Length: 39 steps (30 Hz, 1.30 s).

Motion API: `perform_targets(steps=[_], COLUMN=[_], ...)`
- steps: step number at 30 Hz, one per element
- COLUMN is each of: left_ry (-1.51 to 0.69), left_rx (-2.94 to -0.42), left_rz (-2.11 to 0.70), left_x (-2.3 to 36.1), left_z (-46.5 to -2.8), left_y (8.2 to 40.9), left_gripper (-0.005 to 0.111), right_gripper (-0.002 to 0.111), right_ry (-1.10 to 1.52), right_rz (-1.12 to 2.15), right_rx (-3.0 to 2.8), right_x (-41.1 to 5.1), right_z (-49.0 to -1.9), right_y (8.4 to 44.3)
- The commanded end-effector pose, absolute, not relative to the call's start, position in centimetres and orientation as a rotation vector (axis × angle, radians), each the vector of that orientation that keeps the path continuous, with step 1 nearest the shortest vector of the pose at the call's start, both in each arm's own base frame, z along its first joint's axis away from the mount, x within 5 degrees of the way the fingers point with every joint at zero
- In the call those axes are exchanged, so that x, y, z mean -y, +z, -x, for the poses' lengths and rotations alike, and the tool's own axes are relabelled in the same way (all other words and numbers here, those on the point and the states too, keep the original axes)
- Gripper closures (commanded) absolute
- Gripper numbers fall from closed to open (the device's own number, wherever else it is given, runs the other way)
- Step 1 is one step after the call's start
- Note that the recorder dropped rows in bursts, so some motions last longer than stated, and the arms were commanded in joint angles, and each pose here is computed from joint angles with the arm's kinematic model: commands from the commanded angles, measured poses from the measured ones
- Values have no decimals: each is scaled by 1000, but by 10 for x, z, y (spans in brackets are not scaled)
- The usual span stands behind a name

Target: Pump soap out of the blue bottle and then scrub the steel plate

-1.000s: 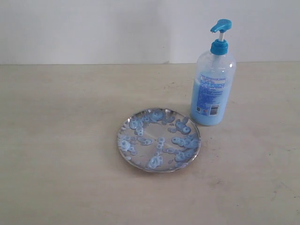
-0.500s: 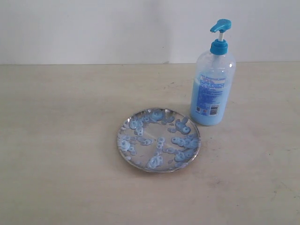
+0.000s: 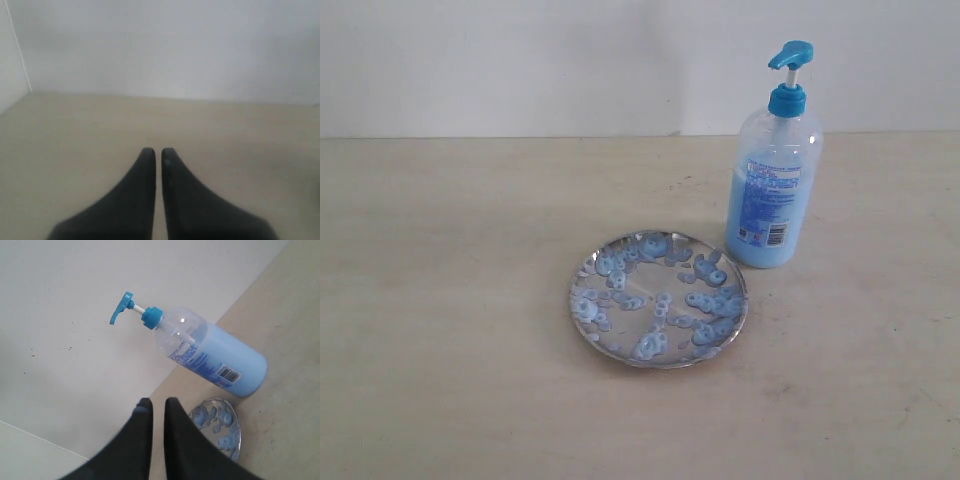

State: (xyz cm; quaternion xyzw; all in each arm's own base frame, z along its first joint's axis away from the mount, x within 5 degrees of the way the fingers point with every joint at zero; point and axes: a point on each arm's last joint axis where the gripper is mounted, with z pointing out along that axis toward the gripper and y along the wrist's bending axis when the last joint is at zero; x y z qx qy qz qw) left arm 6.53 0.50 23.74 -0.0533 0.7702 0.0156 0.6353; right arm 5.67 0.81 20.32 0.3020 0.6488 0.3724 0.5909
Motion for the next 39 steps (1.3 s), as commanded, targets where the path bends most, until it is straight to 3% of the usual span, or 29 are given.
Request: perform_targets(steps=[1,8,13,39], left_ry=[16,57,-39,-37], left_rx=[-1793,-1796,-1839,-1837], left_rz=[160,7,65,67], left_x=[-6,-1,2,2], left_z=[-63,-54,-53,-53], left_y=[188,185,181,181], left_gripper=[103,103,103,103], right_gripper=[104,104,104,104], right_ry=[863,863,863,833], right_rz=[-701,-701,-701,-779], right_rx=[-1507,-1507,-1507,-1459], right_x=[-8,-8,-8,-3], right_z=[-57,-57,-57,-57], right_y=[204,204,204,204])
